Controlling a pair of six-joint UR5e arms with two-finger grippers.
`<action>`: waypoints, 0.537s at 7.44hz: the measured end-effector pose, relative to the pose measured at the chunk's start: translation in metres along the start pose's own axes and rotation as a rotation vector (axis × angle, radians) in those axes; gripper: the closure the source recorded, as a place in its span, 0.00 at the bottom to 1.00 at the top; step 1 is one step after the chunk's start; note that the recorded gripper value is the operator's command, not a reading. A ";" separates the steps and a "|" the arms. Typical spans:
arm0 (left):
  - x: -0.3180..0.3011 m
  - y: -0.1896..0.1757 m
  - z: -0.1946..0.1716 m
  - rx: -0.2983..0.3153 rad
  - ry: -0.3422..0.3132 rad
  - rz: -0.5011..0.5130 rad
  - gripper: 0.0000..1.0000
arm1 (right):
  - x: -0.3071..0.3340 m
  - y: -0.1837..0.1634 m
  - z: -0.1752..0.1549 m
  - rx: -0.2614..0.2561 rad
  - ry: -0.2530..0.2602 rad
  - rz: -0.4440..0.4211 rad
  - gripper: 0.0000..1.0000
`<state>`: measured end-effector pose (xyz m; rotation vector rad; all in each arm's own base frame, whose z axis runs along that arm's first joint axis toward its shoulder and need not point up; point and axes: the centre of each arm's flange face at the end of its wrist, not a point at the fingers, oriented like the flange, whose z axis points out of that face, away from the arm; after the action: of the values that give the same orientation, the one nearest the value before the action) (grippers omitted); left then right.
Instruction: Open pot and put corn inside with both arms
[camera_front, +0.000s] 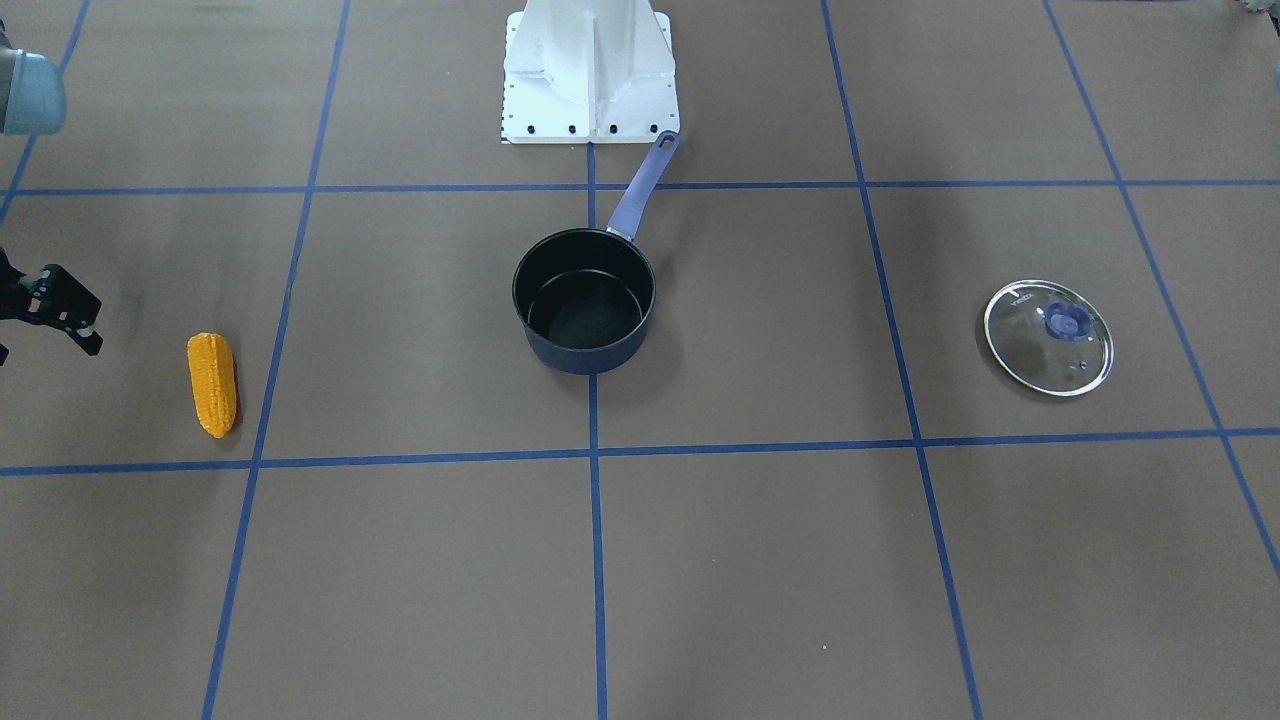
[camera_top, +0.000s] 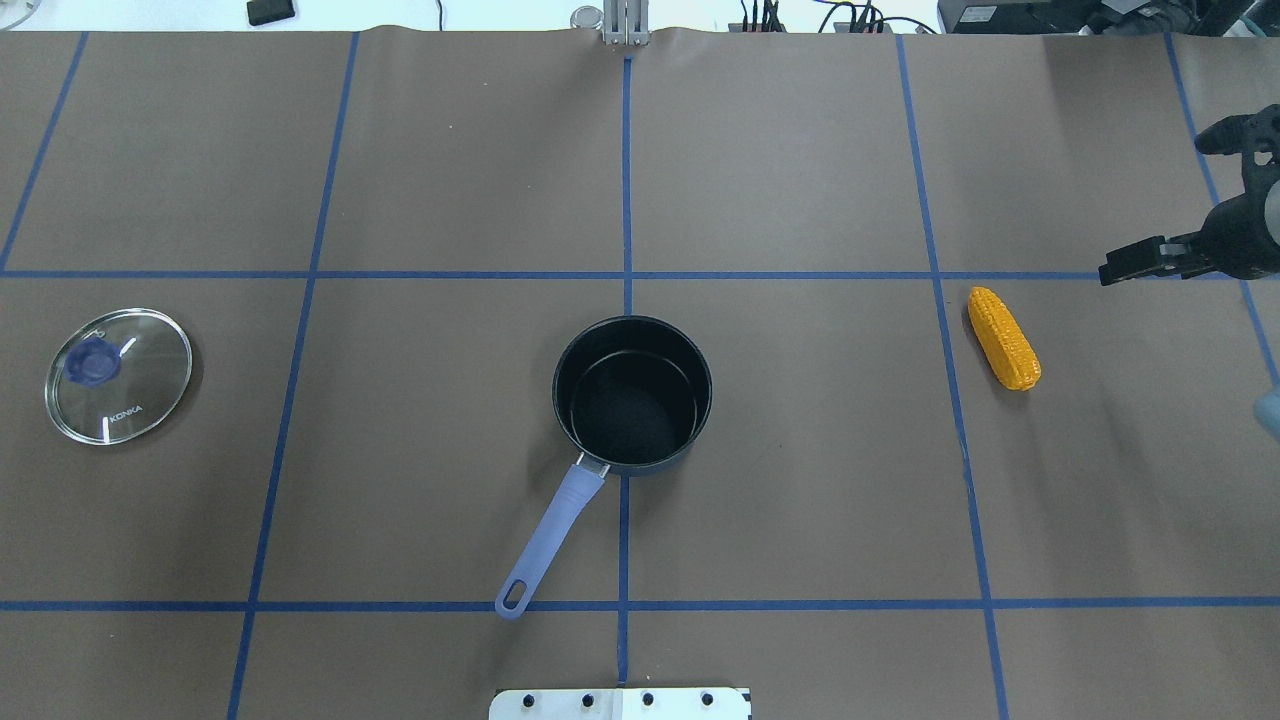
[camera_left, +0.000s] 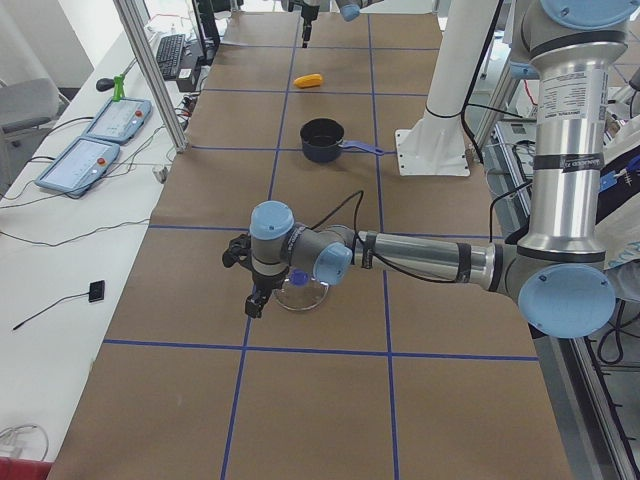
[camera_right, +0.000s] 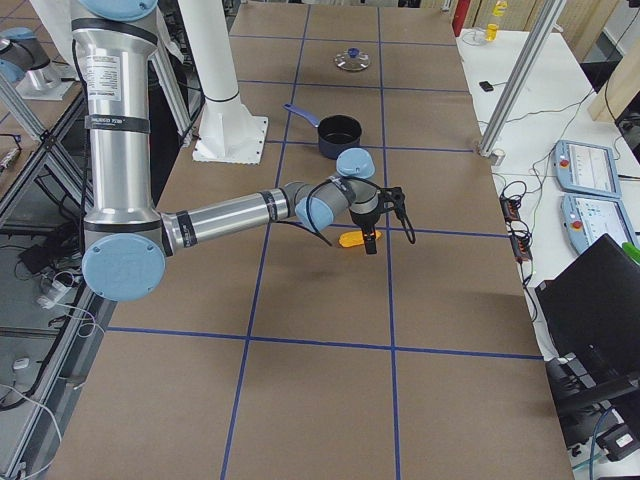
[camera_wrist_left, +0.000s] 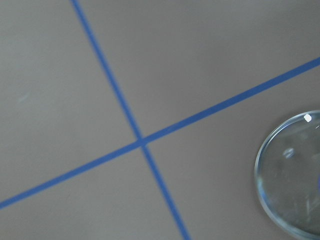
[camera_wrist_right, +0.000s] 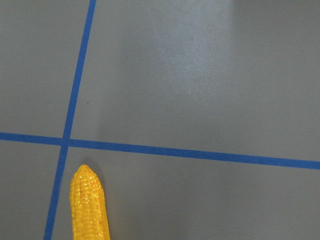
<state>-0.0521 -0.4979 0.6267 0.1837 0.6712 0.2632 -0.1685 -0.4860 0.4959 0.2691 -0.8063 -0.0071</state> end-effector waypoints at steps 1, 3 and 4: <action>-0.016 0.016 -0.009 0.008 0.029 -0.051 0.01 | -0.014 0.004 0.006 0.005 -0.027 -0.031 0.00; -0.028 0.032 -0.015 0.009 0.006 -0.086 0.01 | -0.047 0.023 0.042 0.018 -0.015 -0.060 0.00; -0.030 0.033 -0.016 0.008 -0.010 -0.090 0.01 | -0.063 0.034 0.061 0.028 0.015 -0.079 0.00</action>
<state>-0.0907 -0.4745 0.6401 0.1616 0.6687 0.1736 -0.2596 -0.4608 0.4994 0.3276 -0.7804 -0.0677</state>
